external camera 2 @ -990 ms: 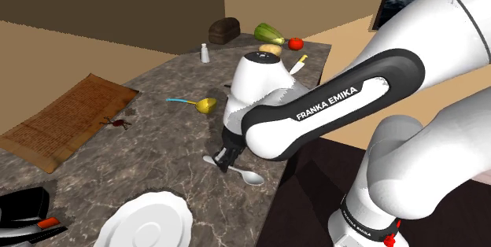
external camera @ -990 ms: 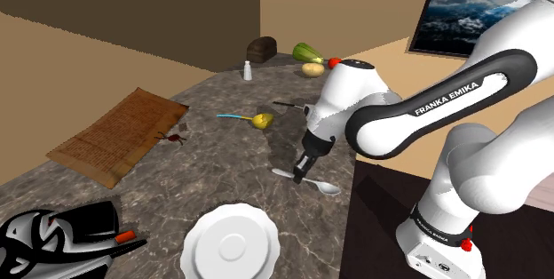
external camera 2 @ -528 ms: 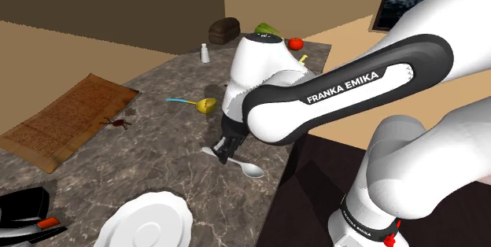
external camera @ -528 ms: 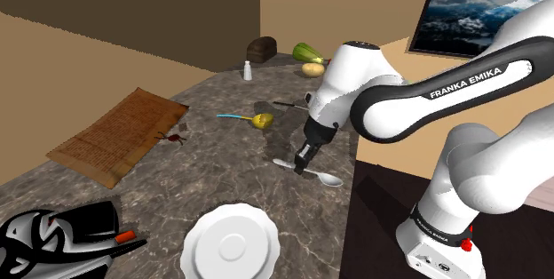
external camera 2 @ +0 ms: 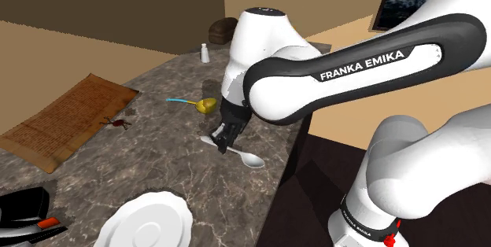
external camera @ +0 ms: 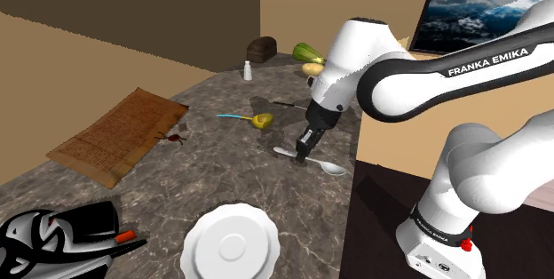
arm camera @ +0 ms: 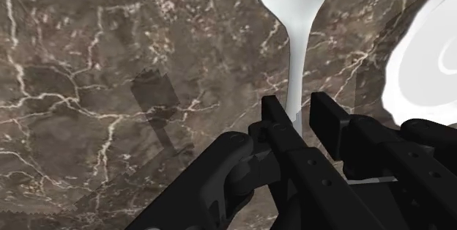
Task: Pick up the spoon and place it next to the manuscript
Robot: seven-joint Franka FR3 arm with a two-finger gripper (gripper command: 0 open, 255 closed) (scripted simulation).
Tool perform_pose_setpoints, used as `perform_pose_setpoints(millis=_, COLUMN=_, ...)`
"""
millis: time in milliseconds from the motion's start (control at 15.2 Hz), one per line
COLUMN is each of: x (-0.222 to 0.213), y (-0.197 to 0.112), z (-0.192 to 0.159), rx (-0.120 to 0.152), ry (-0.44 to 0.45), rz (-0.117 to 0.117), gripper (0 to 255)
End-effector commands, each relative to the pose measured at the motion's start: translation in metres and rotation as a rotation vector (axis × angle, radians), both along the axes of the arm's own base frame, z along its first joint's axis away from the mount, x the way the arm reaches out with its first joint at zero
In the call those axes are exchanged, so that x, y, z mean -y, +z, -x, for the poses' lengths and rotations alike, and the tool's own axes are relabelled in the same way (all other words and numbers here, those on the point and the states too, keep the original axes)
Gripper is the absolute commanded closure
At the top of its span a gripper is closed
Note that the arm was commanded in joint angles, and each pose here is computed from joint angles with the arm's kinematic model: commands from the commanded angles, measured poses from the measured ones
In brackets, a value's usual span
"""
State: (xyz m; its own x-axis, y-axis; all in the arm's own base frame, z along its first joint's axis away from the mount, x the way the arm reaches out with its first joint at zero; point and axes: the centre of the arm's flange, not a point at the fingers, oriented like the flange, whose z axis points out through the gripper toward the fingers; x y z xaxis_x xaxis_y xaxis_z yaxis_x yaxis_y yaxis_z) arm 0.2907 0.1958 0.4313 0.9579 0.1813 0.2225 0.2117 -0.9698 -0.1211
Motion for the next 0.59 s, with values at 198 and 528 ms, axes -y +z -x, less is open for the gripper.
perform_pose_setpoints(millis=198, x=0.001, y=0.026, z=-0.001, rx=-0.001, ry=0.0, rz=0.0, gripper=255)
perform_pose_setpoints(millis=528, x=0.001, y=0.053, z=-0.001, rx=-0.001, ry=0.0, rz=0.0, gripper=255)
